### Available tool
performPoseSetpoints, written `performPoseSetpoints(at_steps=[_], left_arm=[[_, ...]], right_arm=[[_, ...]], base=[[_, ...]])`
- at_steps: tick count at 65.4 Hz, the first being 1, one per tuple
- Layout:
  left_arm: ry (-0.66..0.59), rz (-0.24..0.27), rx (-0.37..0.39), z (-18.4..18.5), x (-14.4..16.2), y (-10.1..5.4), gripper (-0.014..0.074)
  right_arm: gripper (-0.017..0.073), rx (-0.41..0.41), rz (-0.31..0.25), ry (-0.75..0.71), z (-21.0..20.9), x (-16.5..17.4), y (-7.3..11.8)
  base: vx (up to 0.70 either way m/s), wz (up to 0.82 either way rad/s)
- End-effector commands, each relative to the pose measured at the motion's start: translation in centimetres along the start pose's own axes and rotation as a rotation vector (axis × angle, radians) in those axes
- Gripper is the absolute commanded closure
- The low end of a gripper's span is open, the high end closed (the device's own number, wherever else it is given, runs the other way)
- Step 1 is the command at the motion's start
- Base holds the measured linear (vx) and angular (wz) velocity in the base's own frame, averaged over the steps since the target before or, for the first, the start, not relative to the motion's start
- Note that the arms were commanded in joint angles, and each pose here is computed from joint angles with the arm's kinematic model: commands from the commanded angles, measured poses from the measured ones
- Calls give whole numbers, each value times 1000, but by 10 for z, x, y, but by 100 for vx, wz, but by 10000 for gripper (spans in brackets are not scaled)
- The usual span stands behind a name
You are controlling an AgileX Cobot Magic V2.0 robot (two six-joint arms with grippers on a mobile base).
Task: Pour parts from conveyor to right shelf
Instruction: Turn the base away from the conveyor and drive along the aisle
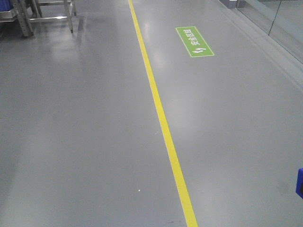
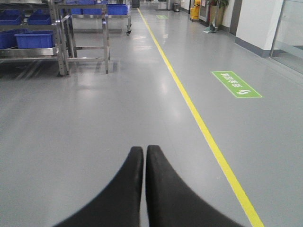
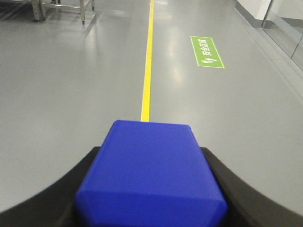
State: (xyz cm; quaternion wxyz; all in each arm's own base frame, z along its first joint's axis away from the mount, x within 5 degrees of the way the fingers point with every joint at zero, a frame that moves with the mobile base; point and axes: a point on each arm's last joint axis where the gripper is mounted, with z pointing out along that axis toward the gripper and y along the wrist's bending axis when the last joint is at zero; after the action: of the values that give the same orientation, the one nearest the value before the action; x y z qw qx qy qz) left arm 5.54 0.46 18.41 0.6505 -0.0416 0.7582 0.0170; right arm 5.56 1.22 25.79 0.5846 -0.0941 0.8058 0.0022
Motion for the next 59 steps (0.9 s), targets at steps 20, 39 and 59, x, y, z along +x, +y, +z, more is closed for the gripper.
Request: performPoseSetpoints(at_steps=[20, 39, 59], left_arm=[[-98, -16, 13, -3, -13, -1, 600], [-98, -16, 13, -3, -13, -1, 600], [-98, -16, 13, -3, -13, -1, 600]], right_arm=[[561, 32, -3, -85, -3, -15, -4], [561, 32, -3, -85, -3, -15, -4], [561, 32, -3, -85, -3, -15, -4]], base=[[29, -8], [38, 3], [42, 4]])
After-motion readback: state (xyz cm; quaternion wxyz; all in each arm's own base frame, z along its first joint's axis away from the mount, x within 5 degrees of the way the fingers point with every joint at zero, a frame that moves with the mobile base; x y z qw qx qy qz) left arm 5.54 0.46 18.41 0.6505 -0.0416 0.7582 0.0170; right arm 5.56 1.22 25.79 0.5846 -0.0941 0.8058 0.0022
